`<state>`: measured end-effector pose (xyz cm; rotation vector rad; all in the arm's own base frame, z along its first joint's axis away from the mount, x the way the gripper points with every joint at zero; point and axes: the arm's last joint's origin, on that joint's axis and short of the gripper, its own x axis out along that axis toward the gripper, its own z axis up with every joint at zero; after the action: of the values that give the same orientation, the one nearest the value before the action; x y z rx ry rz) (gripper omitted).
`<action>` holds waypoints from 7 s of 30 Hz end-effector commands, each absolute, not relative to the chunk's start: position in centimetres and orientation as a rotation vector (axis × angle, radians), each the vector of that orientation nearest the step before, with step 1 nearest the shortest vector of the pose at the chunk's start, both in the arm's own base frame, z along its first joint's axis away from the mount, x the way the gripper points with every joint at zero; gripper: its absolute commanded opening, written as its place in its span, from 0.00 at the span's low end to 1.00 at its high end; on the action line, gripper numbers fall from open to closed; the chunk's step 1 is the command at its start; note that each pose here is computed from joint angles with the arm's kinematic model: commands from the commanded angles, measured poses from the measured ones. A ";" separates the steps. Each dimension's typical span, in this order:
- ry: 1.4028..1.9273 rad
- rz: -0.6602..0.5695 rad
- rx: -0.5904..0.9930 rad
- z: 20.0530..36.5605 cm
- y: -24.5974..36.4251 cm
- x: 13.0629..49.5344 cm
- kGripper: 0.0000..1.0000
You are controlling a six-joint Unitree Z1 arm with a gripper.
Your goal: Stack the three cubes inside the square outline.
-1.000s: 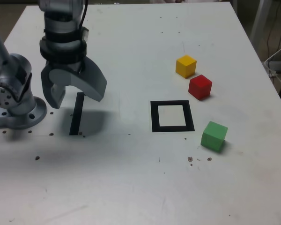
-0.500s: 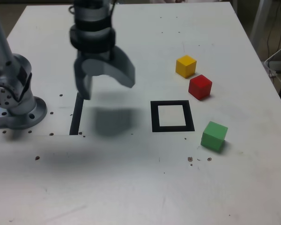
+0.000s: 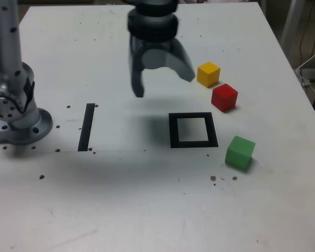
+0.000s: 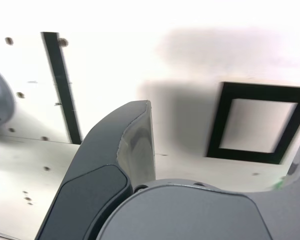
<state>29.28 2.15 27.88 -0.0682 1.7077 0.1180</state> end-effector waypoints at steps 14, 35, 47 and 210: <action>1.731 0.167 -0.170 26.1 5.8 36.9 0.99; 1.742 0.158 -0.217 23.1 7.2 42.2 0.99; 1.753 0.128 -0.233 21.3 6.8 44.2 0.94; 1.809 0.089 -0.310 20.0 16.4 43.0 0.69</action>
<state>42.95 16.27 20.26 -0.3036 1.8009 0.0920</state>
